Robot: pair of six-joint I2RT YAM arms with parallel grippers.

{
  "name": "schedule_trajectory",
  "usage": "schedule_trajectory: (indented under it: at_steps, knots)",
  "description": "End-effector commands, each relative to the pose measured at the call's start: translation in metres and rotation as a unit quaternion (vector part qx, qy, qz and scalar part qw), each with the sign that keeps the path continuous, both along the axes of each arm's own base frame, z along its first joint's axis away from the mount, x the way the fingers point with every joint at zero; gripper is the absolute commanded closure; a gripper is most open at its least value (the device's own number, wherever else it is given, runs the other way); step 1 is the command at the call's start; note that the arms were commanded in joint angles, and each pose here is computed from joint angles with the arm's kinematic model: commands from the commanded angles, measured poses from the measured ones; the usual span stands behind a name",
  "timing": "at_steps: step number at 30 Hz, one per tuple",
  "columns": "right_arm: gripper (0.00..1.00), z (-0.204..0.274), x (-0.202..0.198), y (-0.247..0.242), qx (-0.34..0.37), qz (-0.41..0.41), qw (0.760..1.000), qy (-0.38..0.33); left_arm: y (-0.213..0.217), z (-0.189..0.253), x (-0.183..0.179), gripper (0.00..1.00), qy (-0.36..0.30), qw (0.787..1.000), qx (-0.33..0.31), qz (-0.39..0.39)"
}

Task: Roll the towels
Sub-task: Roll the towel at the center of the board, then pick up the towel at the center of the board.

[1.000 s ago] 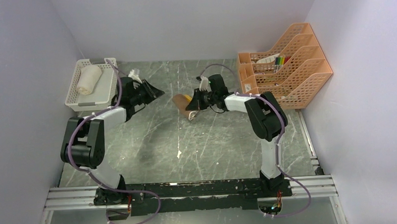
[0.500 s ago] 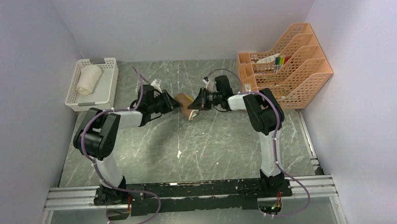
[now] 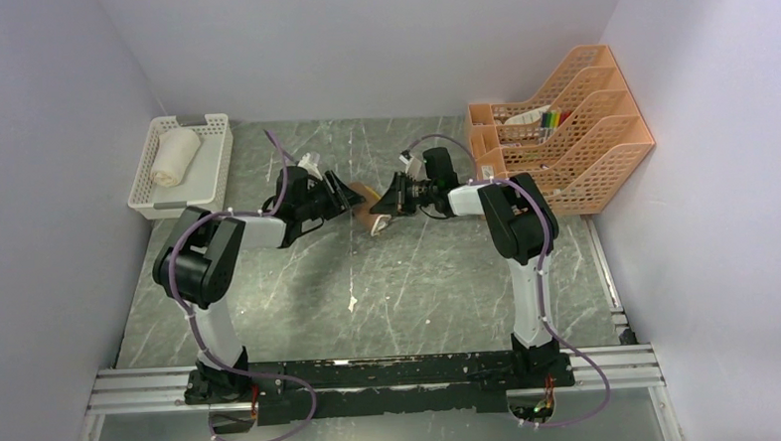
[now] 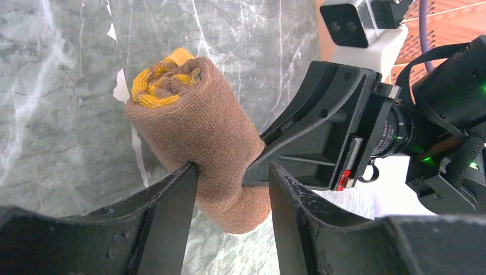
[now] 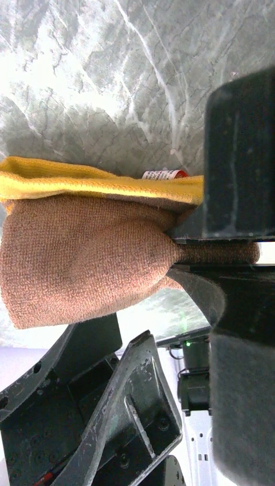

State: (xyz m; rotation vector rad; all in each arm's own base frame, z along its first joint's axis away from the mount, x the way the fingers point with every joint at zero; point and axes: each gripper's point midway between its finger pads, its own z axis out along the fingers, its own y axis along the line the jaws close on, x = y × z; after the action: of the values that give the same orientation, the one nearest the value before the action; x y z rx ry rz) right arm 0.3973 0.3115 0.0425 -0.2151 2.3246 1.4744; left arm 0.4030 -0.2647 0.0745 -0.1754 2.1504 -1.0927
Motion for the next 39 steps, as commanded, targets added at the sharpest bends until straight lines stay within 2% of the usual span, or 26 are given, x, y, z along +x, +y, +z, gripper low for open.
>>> schedule_trajectory:
  at_steps: [1, 4, 5, 6, 7, 18, 22, 29, 36, 39]
  knots:
    - [1.00, -0.012, 0.005, -0.005, -0.014, -0.008, 1.000, 0.006, -0.012, 0.004, 0.012, 0.40, -0.022, 1.000, -0.012, -0.007]
    - [1.00, -0.011, 0.006, -0.006, -0.021, -0.008, 1.000, 0.001, -0.011, -0.014, 0.015, 0.39, 0.002, 1.000, 0.020, 0.000]
    - [1.00, -0.010, 0.006, -0.007, -0.023, -0.007, 1.000, -0.001, -0.010, -0.021, 0.016, 0.32, 0.014, 0.999, 0.033, 0.007]
    - [1.00, -0.009, 0.006, -0.006, -0.023, -0.006, 1.000, -0.002, -0.008, -0.027, 0.018, 0.12, 0.024, 0.998, 0.049, 0.014]
    - [1.00, -0.009, 0.006, -0.006, -0.024, -0.006, 1.000, -0.003, -0.005, -0.035, 0.017, 0.00, 0.041, 0.997, 0.070, 0.019]
    - [1.00, -0.009, 0.003, -0.006, -0.015, -0.003, 1.000, -0.001, 0.006, -0.031, 0.022, 0.02, 0.037, 0.991, 0.106, 0.074]
    - [1.00, 0.001, 0.000, 0.000, 0.036, -0.011, 0.999, 0.015, 0.004, -0.041, 0.022, 0.02, 0.048, 0.990, 0.109, 0.074]
    - [1.00, 0.019, -0.008, 0.008, 0.122, -0.018, 0.991, 0.045, -0.010, -0.051, 0.020, 0.02, 0.056, 0.992, 0.080, 0.076]
    - [1.00, 0.030, -0.017, 0.011, 0.205, -0.021, 0.975, 0.078, -0.017, -0.062, 0.022, 0.02, 0.059, 0.993, 0.067, 0.074]
    - [1.00, 0.029, -0.018, 0.011, 0.204, -0.021, 0.975, 0.082, -0.020, -0.066, 0.021, 0.16, 0.057, 0.994, 0.067, 0.066]
